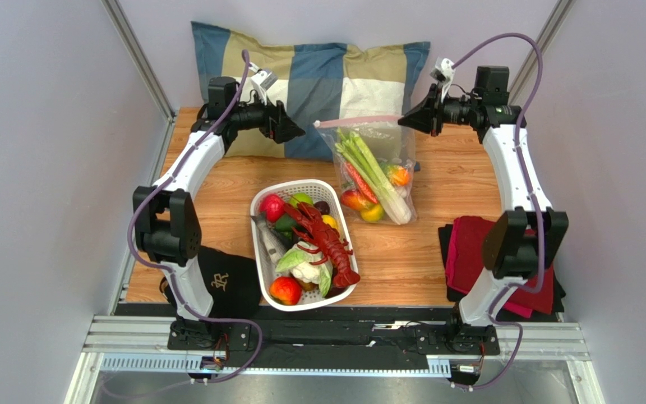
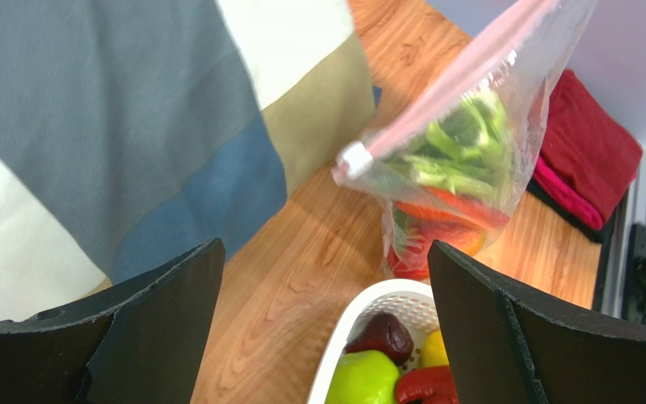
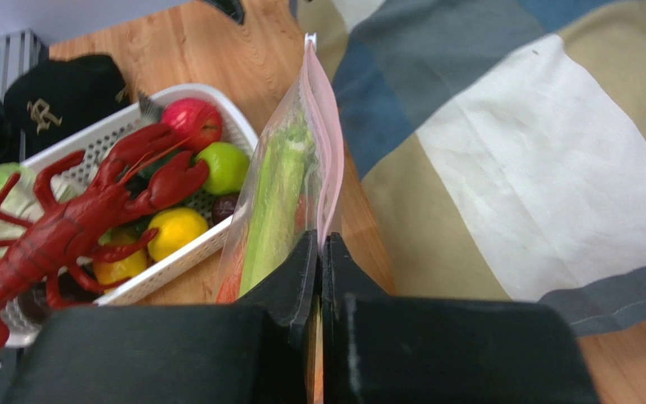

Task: Place the food in the zip-top bag and seal the zipper
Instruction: Pick up the zipper food storage bag at the center of the board.

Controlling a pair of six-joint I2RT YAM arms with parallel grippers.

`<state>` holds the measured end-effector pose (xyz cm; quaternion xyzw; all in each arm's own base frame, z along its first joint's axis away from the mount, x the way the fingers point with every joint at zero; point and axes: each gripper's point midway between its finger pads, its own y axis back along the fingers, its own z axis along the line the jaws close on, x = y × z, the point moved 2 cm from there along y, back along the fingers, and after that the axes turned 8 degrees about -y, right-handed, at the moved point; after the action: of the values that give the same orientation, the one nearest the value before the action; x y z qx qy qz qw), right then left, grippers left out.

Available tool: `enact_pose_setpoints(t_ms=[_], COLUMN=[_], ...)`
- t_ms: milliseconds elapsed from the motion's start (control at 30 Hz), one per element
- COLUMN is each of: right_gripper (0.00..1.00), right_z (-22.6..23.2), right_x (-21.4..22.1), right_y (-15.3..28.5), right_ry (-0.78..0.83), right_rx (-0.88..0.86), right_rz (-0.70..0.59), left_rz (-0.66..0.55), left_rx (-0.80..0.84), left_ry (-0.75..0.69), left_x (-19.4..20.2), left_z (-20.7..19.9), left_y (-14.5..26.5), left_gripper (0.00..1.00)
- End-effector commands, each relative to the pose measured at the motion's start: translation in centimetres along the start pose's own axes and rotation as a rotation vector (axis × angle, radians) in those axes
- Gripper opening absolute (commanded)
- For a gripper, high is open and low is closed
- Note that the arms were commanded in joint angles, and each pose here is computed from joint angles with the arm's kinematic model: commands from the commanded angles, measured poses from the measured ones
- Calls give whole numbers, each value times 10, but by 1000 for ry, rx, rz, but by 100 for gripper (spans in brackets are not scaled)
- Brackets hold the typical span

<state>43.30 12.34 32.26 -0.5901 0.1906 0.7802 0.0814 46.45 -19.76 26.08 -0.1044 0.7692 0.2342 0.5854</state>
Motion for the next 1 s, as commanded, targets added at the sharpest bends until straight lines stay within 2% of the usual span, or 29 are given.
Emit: enact_pose_setpoints(t_ms=[0,33,67,133,167,300,400,600,767,967], right_gripper=[0,0,0,0,0,0,0,0,0,0], right_z=[50,53,57,74,78,100,114,132,142,159], right_x=[28,31,48,50,69,81,84,83,91,96], right_y=[16,19,22,32,32,41,47,58,61,69], right_ry=[240,352,353,428,448,562,620,745,802,944], right_rx=[-78,-87,-89,-78,-90,-79,-67,-37,-34,-23], right_rz=[94,105,138,146,166,150,139,114,113,95], left_rz=[-86,-78,-78,-40,-34,-5,4,-28,-61,-101], left_rx=[103,117,128,175,184,266,310,360,346,334], left_ry=[-293,-331,-360,-421,-465,-663,-705,-707,-704,-680], left_x=[-31,-30,-34,-26,-28,-11,1,4,-2,-13], left_z=[-30,-33,-36,-45,-50,-79,-98,-125,-125,-126], left_y=[19,21,23,24,26,24,23,13,4,-1], left_gripper=[99,99,99,98,97,94,92,93,96,98])
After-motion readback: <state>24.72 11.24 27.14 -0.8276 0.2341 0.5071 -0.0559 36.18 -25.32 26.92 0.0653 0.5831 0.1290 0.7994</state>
